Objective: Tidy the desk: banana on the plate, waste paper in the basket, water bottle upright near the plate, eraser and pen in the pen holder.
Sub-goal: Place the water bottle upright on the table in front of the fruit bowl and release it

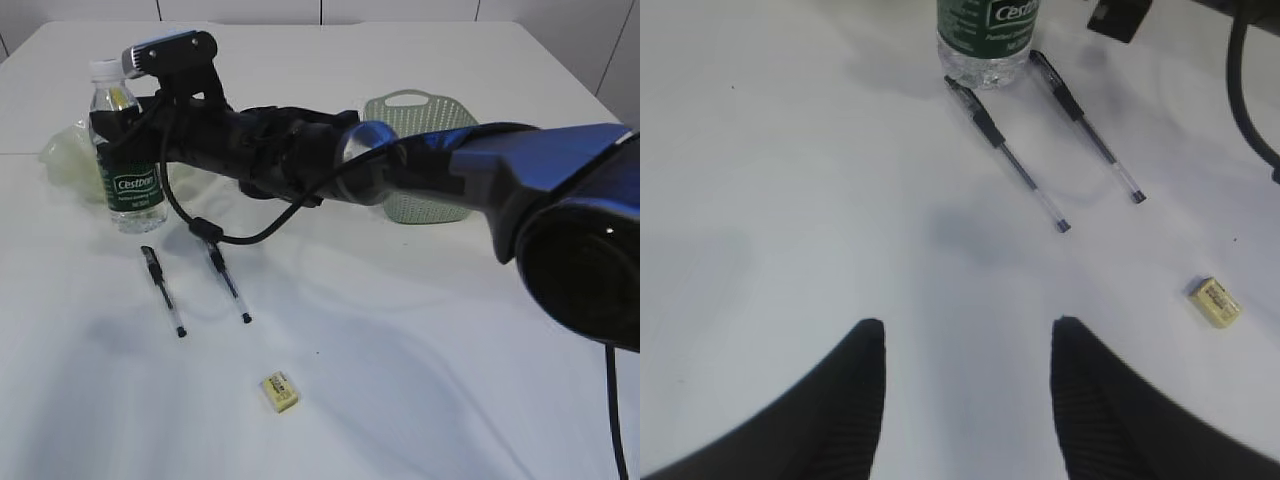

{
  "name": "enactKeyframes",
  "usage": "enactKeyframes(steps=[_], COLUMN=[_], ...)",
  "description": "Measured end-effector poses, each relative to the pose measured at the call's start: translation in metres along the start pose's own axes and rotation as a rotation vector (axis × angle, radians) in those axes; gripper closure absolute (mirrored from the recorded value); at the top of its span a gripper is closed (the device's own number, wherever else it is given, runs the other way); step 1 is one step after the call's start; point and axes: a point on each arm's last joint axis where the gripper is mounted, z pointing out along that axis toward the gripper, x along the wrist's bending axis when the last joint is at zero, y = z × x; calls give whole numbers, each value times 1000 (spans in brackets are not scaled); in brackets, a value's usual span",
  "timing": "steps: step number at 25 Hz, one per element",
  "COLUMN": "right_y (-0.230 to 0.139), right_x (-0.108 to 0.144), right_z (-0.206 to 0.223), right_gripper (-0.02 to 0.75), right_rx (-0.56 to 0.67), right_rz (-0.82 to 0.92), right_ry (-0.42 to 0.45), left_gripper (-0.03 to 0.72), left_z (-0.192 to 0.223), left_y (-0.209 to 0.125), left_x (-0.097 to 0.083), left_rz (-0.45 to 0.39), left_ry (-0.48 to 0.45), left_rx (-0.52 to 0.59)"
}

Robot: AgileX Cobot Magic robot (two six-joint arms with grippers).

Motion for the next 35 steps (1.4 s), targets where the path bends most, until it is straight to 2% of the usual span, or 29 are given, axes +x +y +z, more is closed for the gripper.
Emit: enactKeyframes(steps=[11,22,27,35], right_y=[-12,-40,-45,-47], right_x=[26,31,42,45], right_z=[32,46,48,48], right_gripper=[402,402,402,402], right_rx=[-77,-51,-17,4], right_rz=[-16,-19,-67,-81], right_ry=[50,34,43,35], left_gripper=[307,307,307,307], left_z=[0,0,0,0], left_y=[0,0,0,0], left_x=[0,0,0,0], left_rz=[0,-2,-2,-2], left_ry=[0,-2,-2,-2], left_rx=[0,2,2,2])
